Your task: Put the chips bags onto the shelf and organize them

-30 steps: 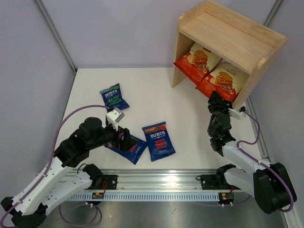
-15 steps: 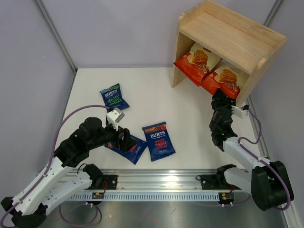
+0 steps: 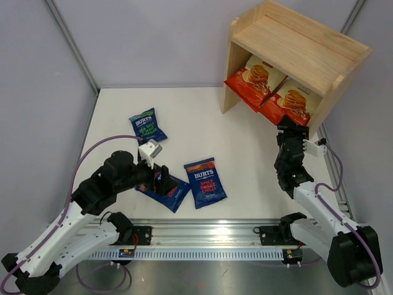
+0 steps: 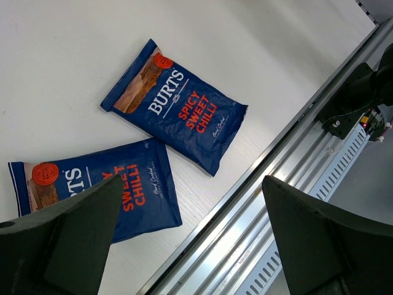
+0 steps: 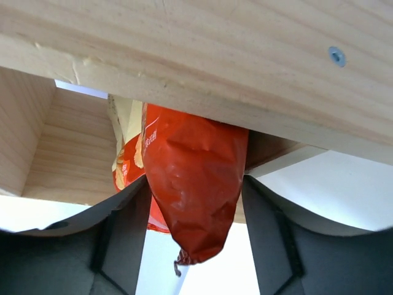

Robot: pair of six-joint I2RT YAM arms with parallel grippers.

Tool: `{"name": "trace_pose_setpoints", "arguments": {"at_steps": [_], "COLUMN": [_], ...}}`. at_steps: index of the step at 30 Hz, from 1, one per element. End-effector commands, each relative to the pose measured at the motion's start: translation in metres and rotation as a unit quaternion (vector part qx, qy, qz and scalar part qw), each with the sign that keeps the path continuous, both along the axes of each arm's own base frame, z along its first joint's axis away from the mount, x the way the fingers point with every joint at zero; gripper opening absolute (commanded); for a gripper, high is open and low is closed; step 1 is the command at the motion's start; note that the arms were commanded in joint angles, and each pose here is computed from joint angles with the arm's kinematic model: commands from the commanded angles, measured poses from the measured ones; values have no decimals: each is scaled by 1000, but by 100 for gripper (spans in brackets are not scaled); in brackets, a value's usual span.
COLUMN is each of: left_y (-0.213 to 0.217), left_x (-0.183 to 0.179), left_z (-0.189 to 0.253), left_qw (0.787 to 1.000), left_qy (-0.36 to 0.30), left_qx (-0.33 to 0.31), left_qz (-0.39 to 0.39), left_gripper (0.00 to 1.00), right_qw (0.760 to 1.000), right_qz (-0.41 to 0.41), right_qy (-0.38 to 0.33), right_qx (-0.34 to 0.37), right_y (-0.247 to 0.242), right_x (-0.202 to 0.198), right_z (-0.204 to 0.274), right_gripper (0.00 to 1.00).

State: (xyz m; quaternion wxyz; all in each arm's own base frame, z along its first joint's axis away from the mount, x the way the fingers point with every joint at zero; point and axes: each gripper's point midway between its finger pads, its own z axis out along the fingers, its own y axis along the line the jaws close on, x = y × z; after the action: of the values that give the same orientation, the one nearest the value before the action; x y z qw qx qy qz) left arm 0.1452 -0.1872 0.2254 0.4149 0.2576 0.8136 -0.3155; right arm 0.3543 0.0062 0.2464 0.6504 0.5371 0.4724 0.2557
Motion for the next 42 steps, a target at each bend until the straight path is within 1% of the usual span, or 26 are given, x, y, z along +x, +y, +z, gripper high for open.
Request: {"name": "trace_pose_setpoints", "arguments": {"at_steps": [1, 5, 6, 7, 8, 9, 11, 12, 15, 16, 18, 19, 21, 22, 23, 25, 26, 27, 29, 30, 32, 33, 34, 36, 39, 42], "left_y": [-4, 0, 1, 5, 7, 8, 17, 20, 45, 57, 69, 80, 91, 102, 110, 124, 127, 130, 136, 136, 137, 135, 132, 128, 120, 115], "left_x": [8, 14, 15, 20, 24, 27, 40, 45, 63, 72, 73, 75, 74, 73, 69, 62, 59, 56, 49, 48, 43, 44, 42, 41, 40, 38], "left_z": [7, 7, 6, 5, 6, 1, 3, -3, -6, -8, -19, -21, -31, -44, -51, -74, -79, -88, -108, -112, -127, -131, -136, -148, -165, -178], "left_qw": [1000, 999, 999, 998, 997, 997, 991, 986, 960, 938, 911, 896, 876, 855, 842, 817, 810, 798, 785, 778, 771, 769, 765, 765, 762, 759], "left_qy": [-17, -17, -14, -10, -8, 1, 5, 23, 31, 40, 67, 63, 71, 77, 82, 96, 101, 110, 122, 128, 141, 145, 158, 169, 189, 206], "left_qx": [-10, -6, -5, 0, 0, 10, 18, 24, 34, 23, 3, -5, -17, -19, -18, -9, -15, -23, -18, -31, -28, -34, -41, -50, -69, -75], "left_qz": [6, 29, 36, 57, 71, 83, 136, 163, 277, 343, 407, 440, 477, 512, 532, 568, 578, 592, 606, 615, 620, 621, 623, 619, 616, 613], "left_gripper": [99, 99, 99, 99, 99, 99, 99, 99, 99, 99, 99, 99, 99, 99, 99, 99, 99, 99, 99, 99, 99, 97, 96, 93, 83, 79], "right_qw": [999, 998, 998, 998, 997, 997, 995, 995, 992, 989, 981, 976, 956, 941, 926, 897, 878, 864, 833, 823, 795, 787, 772, 747, 729, 748], "right_qz": [-25, -7, -5, 3, 6, 11, 22, 33, 59, 80, 125, 144, 196, 240, 259, 309, 331, 357, 395, 412, 455, 472, 510, 568, 619, 617], "right_qy": [34, 56, 58, 70, 71, 75, 95, 98, 109, 118, 132, 137, 151, 156, 178, 215, 229, 236, 259, 263, 263, 259, 245, 203, 139, 92], "right_qx": [-9, -3, 5, 6, 8, 6, -4, -10, -29, -36, -70, -86, -159, -177, -209, -231, -258, -264, -287, -291, -301, -300, -292, -280, -258, -226], "right_y": [-12, -7, -6, -4, -3, -2, 0, 3, 9, 15, 27, 32, 44, 58, 60, 71, 74, 81, 87, 91, 101, 106, 119, 141, 162, 170], "right_x": [-7, -12, -13, -15, -17, -18, -23, -24, -30, -32, -36, -38, -42, -46, -47, -59, -61, -66, -76, -80, -91, -95, -104, -117, -132, -132], "right_z": [6, 6, 6, 4, 5, 6, 7, 9, 17, 18, 19, 21, 23, 23, 16, 6, 0, -4, -14, -17, -19, -20, -19, -13, 0, 9], "right_gripper": [72, 77, 80, 90, 91, 97, 99, 100, 99, 100, 99, 100, 99, 99, 99, 100, 99, 99, 100, 100, 99, 100, 99, 100, 99, 99]}}
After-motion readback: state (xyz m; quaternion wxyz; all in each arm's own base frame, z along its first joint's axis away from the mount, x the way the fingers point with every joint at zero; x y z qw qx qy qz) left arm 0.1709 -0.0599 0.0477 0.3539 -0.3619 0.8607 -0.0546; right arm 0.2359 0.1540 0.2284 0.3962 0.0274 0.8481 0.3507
